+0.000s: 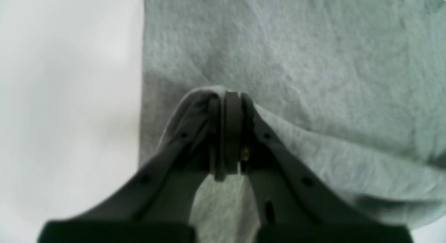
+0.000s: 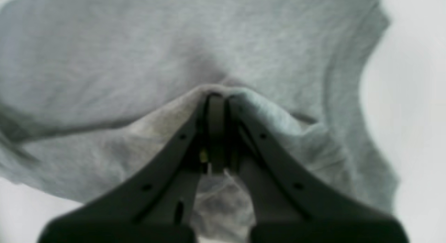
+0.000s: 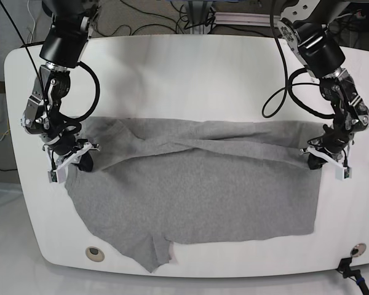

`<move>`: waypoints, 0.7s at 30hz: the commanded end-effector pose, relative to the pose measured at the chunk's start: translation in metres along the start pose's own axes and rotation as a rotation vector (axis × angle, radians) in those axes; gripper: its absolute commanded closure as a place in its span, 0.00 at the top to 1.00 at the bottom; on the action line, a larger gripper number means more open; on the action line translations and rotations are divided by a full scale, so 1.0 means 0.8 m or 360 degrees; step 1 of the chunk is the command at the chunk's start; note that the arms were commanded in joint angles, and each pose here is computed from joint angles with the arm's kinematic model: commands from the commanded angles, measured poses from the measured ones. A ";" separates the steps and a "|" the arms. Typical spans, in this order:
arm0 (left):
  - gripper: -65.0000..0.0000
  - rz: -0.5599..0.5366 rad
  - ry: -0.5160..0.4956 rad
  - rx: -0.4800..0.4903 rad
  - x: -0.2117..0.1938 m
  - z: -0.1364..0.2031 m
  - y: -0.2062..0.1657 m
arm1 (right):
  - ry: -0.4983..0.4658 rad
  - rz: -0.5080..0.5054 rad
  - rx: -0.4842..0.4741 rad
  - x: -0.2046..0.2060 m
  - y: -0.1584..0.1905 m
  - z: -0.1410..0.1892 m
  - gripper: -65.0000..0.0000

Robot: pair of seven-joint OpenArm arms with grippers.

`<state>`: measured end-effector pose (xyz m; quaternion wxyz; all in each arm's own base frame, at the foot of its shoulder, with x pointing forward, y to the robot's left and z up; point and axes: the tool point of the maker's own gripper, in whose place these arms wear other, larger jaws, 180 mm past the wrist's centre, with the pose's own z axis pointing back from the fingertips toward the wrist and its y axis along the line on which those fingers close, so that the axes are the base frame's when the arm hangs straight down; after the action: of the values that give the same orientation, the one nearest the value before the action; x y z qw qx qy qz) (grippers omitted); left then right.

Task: Fold the T-shirt properly
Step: 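Carry the held edge over the shirt toward the hem with both grippers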

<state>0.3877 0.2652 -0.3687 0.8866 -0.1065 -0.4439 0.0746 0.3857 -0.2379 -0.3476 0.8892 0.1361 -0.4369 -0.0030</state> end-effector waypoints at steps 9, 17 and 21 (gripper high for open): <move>0.00 -0.0065 -0.0201 0.0026 0.060 0.009 0.009 | -0.0106 0.0077 -0.0047 0.014 -0.006 -0.019 0.00; 0.00 -0.0039 -0.0172 0.0005 0.045 -0.004 0.012 | -0.0086 0.0041 -0.0067 0.004 -0.015 -0.026 0.00; 0.03 -0.0053 -0.0150 0.0006 0.041 -0.006 0.015 | -0.0051 0.0147 -0.0140 0.005 -0.022 -0.028 0.15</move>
<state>0.3978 0.2728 -0.3735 0.8832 -0.1024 -0.4525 0.0686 0.3924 -0.2432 -0.3847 0.9025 0.0879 -0.4216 0.0091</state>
